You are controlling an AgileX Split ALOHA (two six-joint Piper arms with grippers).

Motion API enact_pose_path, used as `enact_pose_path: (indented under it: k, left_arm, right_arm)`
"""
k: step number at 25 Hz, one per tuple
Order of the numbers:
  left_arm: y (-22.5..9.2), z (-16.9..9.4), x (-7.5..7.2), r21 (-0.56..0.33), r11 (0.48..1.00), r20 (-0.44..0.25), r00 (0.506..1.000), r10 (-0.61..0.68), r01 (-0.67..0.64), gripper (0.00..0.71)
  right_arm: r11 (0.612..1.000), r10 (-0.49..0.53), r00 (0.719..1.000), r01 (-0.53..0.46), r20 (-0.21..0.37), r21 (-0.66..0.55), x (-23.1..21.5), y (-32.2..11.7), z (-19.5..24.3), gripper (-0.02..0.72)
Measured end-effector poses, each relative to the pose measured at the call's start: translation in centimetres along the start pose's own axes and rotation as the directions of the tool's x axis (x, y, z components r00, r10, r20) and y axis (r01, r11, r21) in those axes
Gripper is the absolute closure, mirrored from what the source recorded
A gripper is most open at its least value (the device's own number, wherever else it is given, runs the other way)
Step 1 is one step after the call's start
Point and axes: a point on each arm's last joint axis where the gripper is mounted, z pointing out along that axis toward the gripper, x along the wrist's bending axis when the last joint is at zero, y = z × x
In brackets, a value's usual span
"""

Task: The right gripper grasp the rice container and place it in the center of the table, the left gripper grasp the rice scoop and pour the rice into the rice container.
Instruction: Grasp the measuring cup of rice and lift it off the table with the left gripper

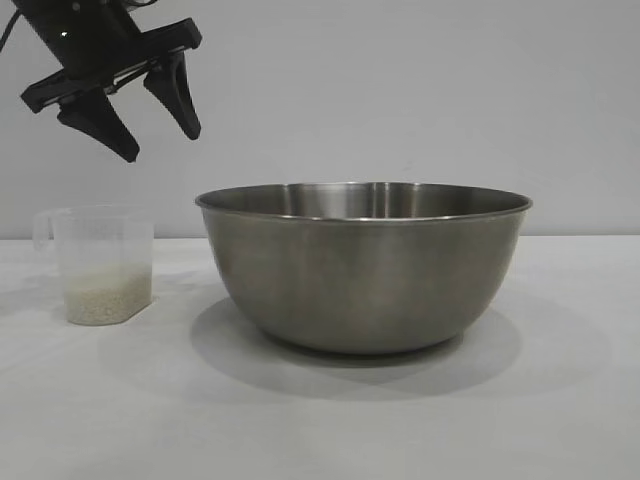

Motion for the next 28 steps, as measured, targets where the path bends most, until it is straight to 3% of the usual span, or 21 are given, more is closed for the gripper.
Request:
enact_pose_path:
  k: [15,20,28]
  left_arm:
    - [0.0,0.0,0.0,0.001,1.000,0.000,1.000,0.000,0.000,0.260]
    - [0.0,0.0,0.0,0.001,1.000,0.000,1.000,0.000,0.000,0.260]
    - [0.0,0.0,0.0,0.001,1.000,0.000,1.000,0.000,0.000,0.260]
  right_arm:
    - [1.000,0.011,1.000,-0.011,-0.006,-0.001,0.1,0.0,0.0,0.172]
    - [0.986,0.166,0.977,-0.166,0.132,-0.005,-1.2,-0.2,-0.1,0.172]
    - [0.991,0.136,0.985,-0.137,0.103,0.001,-0.9,-0.1,0.0,0.172]
